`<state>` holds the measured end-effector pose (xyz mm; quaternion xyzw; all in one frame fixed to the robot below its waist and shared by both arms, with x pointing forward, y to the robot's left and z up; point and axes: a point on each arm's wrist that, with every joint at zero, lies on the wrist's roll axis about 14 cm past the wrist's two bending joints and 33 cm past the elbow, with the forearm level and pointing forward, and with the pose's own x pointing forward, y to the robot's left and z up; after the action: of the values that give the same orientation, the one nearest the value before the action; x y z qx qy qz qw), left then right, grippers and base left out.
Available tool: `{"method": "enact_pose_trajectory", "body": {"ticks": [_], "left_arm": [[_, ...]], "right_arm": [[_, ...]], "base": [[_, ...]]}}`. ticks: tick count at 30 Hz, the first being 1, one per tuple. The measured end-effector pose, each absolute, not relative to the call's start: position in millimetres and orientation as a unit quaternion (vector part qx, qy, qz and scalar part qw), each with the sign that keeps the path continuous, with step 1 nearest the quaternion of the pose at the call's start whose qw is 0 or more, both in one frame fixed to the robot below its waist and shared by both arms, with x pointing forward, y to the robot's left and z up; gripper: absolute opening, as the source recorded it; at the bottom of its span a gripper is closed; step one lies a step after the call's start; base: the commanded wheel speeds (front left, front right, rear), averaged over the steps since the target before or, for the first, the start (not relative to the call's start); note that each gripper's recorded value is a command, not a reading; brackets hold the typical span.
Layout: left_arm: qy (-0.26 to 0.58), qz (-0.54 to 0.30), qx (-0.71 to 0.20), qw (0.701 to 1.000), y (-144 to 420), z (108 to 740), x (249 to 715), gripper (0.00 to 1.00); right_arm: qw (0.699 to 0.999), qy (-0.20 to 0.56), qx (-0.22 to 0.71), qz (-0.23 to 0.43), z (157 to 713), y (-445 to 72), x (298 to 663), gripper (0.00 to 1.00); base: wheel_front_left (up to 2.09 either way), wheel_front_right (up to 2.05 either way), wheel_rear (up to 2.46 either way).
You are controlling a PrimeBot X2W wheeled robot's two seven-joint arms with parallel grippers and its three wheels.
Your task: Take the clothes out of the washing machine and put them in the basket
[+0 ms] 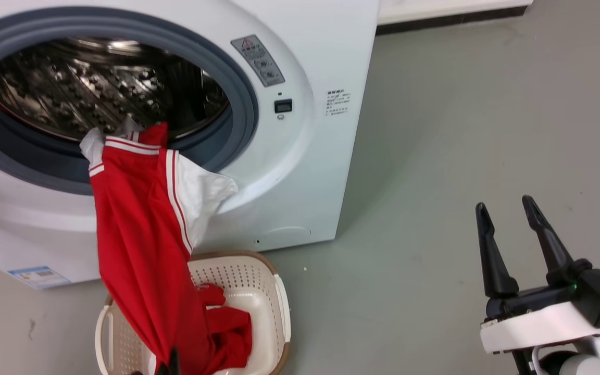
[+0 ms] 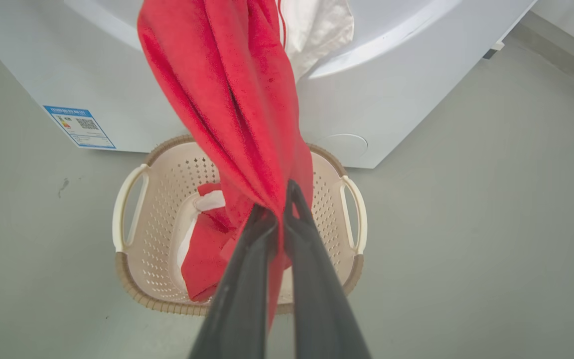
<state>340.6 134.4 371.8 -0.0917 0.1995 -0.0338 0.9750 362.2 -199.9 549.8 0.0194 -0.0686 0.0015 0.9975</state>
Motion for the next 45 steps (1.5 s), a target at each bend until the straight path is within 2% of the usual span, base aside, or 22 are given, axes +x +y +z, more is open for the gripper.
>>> {"method": "enact_pose_trajectory", "body": {"ticks": [6, 12, 27, 33, 34, 36, 37, 38, 45], "left_arm": [[0.295, -0.031, -0.104, 0.949, 129.0, 317.4, 311.3, 0.0], [0.364, -0.007, -0.104, 0.925, 140.2, 275.0, 302.7, 0.0], [0.473, 0.018, -0.096, 0.876, 149.9, 188.2, 337.7, 0.0], [0.483, 0.019, -0.097, 0.87, 150.5, 164.4, 370.9, 0.02], [0.483, 0.017, -0.097, 0.87, 149.5, 161.4, 375.9, 0.14], [0.486, 0.015, -0.1, 0.868, 146.2, 156.3, 381.9, 0.46], [0.488, 0.014, -0.102, 0.866, 144.7, 154.2, 383.6, 0.86], [0.491, 0.012, -0.102, 0.865, 143.7, 152.6, 384.3, 1.0], [0.497, 0.016, -0.101, 0.862, 146.0, 149.9, 387.3, 1.0]], "right_arm": [[0.998, -0.059, 0.015, 0.004, 542.0, -199.3, 379.1, 1.0], [0.999, -0.046, 0.015, 0.009, 529.2, -197.0, 397.1, 1.0], [1.0, 0.004, 0.011, 0.015, 474.2, -196.5, 442.7, 1.0], [1.0, 0.027, 0.006, 0.009, 450.4, -201.8, 450.2, 1.0], [0.999, 0.031, 0.006, 0.007, 446.8, -203.2, 450.2, 1.0], [0.999, 0.037, 0.005, 0.003, 442.3, -206.8, 449.8, 1.0], [0.999, 0.036, 0.003, 0.0, 441.8, -208.6, 449.6, 1.0], [0.999, 0.038, 0.002, -0.002, 440.6, -210.0, 449.0, 1.0], [0.999, 0.038, 0.004, -0.006, 439.3, -213.2, 448.7, 1.0]], "base": [[0.0, 0.0, 0.0], [0.0, 0.0, 0.0], [0.0, 0.0, 0.0], [0.0, 0.0, 0.0], [0.0, 0.0, 0.0], [0.0, 0.0, 0.0], [0.0, 0.0, 0.0], [0.0, 0.0, 0.0], [0.0, 0.0, 0.0]]}}
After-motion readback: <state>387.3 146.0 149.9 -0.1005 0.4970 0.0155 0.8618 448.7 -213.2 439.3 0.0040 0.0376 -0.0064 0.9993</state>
